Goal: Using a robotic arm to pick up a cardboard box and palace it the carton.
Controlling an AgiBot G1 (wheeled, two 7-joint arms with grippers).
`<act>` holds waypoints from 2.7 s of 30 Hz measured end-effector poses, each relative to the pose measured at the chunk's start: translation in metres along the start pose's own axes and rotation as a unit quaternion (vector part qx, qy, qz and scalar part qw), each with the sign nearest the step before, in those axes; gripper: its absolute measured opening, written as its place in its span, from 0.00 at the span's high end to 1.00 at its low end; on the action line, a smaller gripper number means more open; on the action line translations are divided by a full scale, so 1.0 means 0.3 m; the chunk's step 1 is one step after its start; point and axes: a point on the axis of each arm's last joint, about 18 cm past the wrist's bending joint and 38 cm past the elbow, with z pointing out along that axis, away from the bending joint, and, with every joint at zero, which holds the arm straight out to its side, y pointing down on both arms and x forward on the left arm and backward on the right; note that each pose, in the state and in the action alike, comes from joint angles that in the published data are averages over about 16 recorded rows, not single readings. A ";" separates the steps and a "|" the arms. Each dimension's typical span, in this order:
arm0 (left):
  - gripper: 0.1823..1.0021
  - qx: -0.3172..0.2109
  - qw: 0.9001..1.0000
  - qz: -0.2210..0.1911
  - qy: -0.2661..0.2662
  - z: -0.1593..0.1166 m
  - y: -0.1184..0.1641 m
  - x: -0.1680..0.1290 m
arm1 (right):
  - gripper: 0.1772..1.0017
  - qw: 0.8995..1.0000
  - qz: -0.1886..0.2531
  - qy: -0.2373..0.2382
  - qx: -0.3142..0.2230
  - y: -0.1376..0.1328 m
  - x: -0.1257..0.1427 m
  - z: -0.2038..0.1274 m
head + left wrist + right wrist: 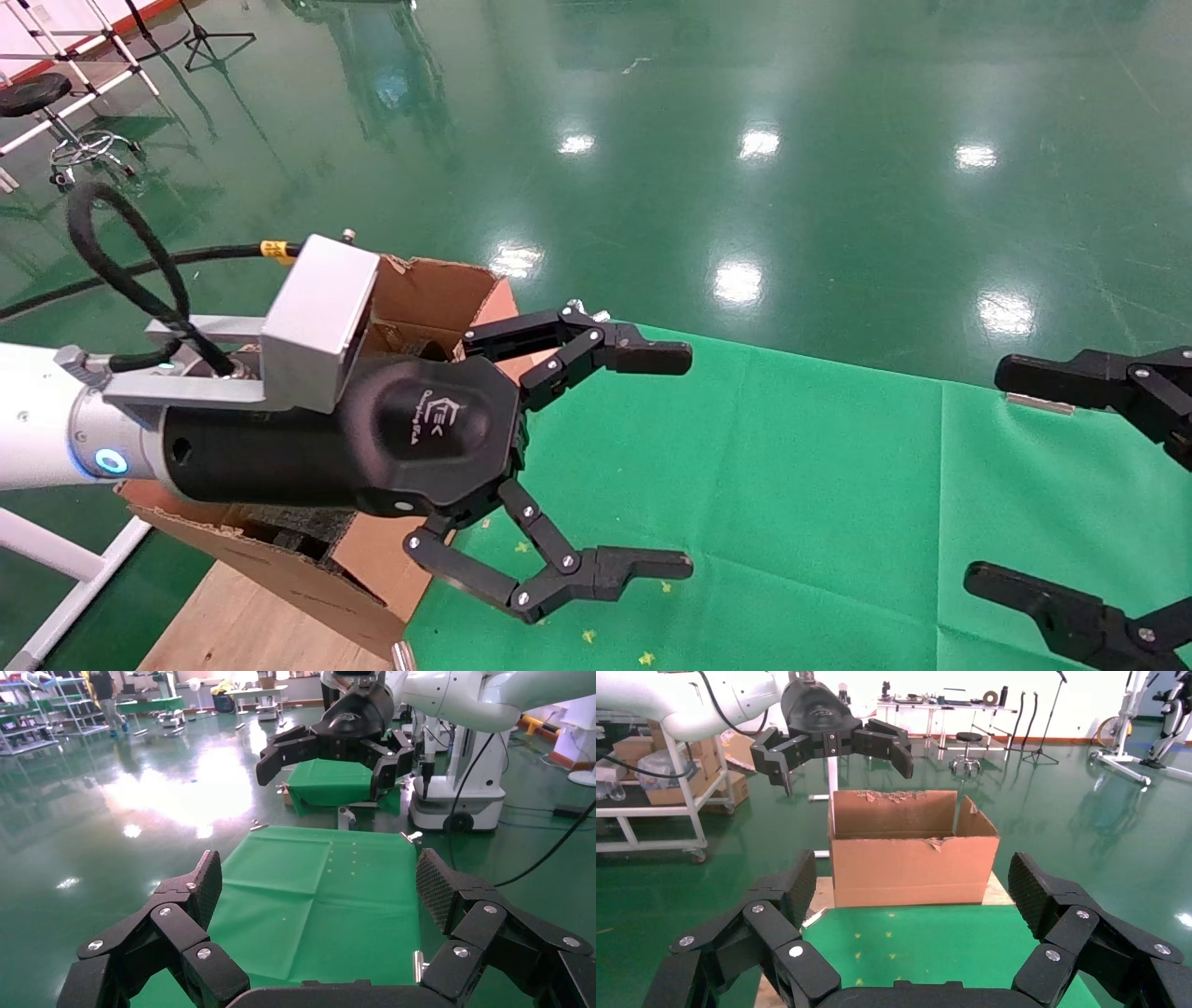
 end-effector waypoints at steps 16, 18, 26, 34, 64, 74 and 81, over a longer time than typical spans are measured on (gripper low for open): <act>0.00 -0.007 1.000 -0.005 -0.006 -0.004 0.008 -0.015 | 0.00 1.000 0.000 0.000 0.000 0.000 0.000 0.000; 0.00 -0.007 1.000 -0.005 -0.006 -0.004 0.008 -0.015 | 0.00 1.000 0.000 0.000 0.000 0.000 0.000 0.000; 0.00 -0.008 1.000 -0.006 -0.007 -0.004 0.010 -0.018 | 0.00 1.000 0.000 0.000 0.000 0.000 0.000 0.000; 0.00 -0.009 1.000 -0.007 -0.008 -0.005 0.010 -0.019 | 0.00 1.000 0.000 0.000 0.000 0.000 0.000 0.000; 0.00 -0.009 1.000 -0.007 -0.008 -0.005 0.011 -0.020 | 0.00 1.000 0.000 0.000 0.000 0.000 0.000 0.000; 0.00 -0.009 1.000 -0.007 -0.008 -0.005 0.011 -0.020 | 0.00 1.000 0.000 0.000 0.000 0.000 0.000 0.000; 0.00 -0.009 1.000 -0.007 -0.008 -0.005 0.011 -0.020 | 0.00 1.000 0.000 0.000 0.000 0.000 0.000 0.000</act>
